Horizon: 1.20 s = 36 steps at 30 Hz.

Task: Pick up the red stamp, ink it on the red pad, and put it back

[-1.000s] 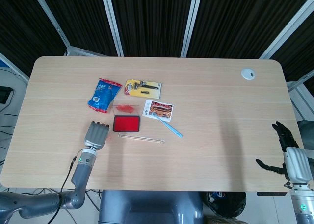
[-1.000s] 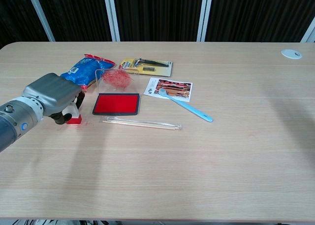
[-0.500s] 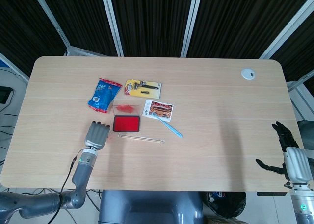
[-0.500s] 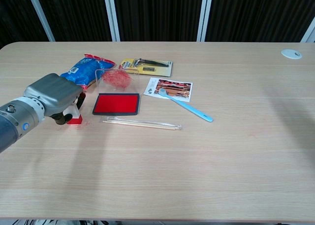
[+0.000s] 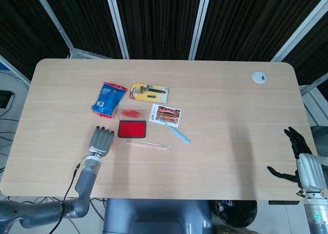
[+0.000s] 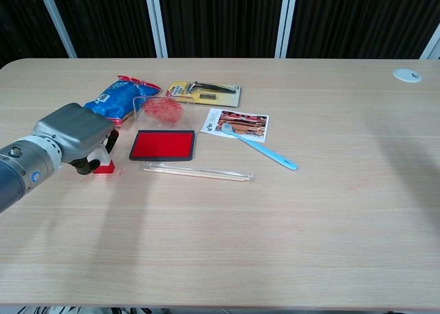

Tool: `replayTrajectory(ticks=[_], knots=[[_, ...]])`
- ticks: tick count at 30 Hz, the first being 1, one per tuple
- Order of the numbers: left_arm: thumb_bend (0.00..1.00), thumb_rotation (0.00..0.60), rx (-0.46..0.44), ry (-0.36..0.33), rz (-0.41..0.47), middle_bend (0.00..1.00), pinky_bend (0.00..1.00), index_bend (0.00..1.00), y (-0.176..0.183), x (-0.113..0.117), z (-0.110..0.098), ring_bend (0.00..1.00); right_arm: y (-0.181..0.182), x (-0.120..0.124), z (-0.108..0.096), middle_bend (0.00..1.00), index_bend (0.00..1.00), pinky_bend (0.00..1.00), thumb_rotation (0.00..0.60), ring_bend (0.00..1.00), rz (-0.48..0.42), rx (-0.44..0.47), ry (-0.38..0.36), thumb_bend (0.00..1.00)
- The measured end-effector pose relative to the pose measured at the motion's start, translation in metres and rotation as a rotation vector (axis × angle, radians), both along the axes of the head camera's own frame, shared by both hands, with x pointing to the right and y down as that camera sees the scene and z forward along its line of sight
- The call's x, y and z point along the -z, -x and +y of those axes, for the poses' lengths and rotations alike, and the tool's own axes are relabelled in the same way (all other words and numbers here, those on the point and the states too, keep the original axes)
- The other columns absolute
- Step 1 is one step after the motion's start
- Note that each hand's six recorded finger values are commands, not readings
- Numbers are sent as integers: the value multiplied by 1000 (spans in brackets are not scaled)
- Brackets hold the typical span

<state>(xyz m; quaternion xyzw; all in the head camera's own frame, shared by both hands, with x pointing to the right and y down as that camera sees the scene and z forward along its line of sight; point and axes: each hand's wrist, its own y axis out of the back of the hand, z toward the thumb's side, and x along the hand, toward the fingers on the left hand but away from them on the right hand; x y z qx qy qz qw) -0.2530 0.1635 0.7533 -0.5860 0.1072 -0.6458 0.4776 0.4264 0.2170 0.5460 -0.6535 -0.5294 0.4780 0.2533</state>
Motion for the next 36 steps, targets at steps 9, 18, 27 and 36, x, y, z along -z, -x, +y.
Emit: replayTrajectory(ticks=[9, 18, 27, 36], knots=[[335, 600, 3, 4, -5, 404, 381, 410, 1, 1, 0, 318, 0, 0, 0, 0, 0, 185, 600, 0, 0, 0, -2, 138], [285, 600, 3, 9, -11, 271, 299, 303, 3, 0, 0, 240, 0, 1, 0, 0, 0, 185, 600, 0, -1, 0, -2, 139], [7, 600, 9, 4, -7, 117, 189, 165, 6, 7, -4, 137, -1, 1, 0, 0, 0, 185, 600, 0, 0, -1, -2, 140], [0, 600, 56, -62, 99, 46, 114, 106, 17, 45, -13, 67, -1, 1, 0, 0, 0, 185, 600, 0, 8, 6, -6, 141]])
